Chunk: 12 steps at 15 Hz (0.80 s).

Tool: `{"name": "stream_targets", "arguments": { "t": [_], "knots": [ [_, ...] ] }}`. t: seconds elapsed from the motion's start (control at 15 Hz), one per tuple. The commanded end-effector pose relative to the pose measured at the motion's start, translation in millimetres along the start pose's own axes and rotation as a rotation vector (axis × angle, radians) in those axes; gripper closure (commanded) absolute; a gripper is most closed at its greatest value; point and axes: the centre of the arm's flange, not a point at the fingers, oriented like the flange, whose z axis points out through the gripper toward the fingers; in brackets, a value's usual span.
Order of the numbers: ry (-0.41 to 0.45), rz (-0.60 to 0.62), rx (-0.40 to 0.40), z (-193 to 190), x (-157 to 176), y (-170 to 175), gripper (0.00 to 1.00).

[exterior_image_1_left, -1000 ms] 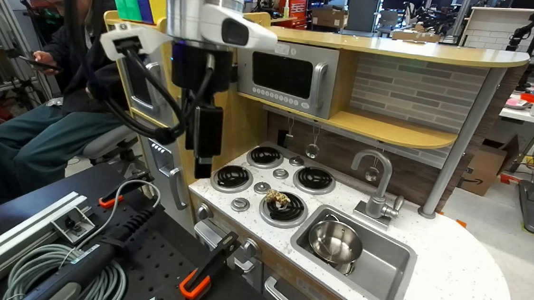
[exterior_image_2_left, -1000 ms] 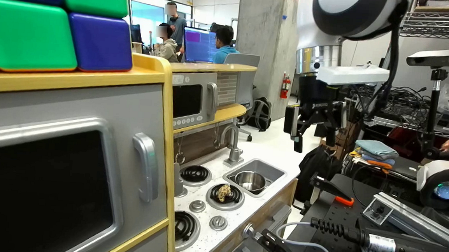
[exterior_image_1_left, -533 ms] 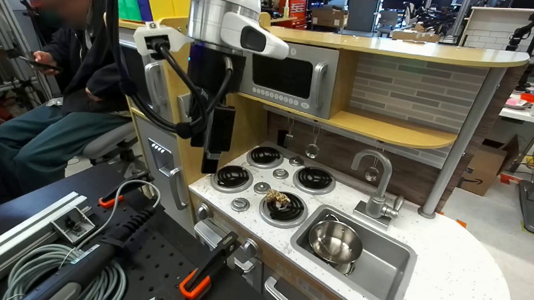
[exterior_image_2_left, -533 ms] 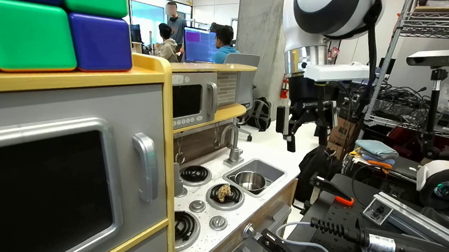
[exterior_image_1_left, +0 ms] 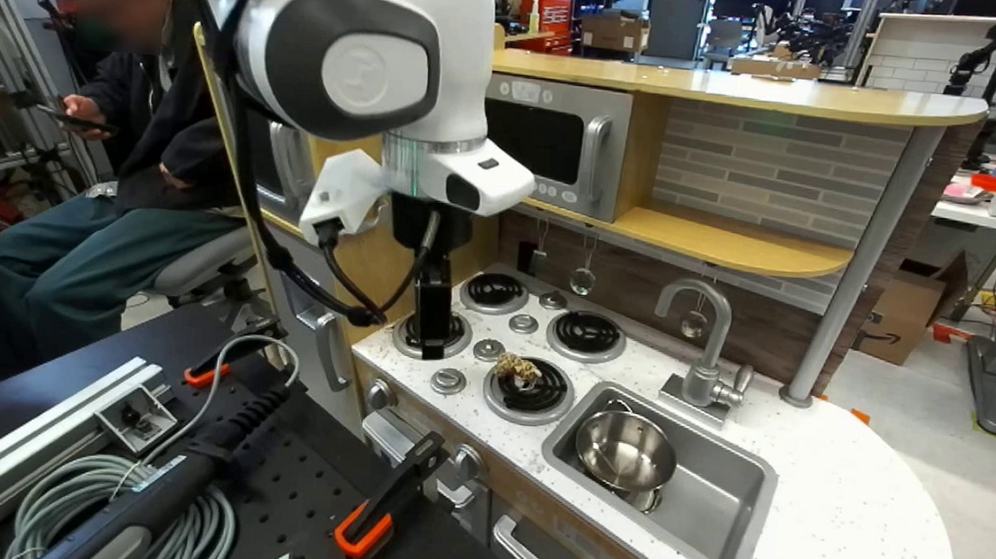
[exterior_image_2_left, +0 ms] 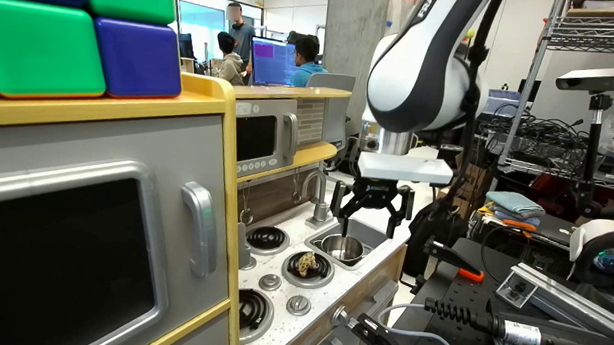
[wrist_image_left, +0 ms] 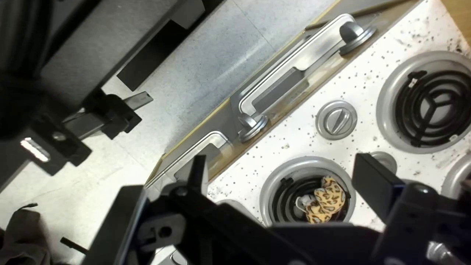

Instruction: Put the chicken in the sink

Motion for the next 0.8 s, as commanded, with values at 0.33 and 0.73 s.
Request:
{"name": "stream_targets", "arguments": {
  "t": [0.33,0.73],
  "knots": [
    [0.053,0.264,-0.029,109,94,-54,0.00],
    [0.068,0.276,0.002,135,107,-82,0.00]
  ]
}}
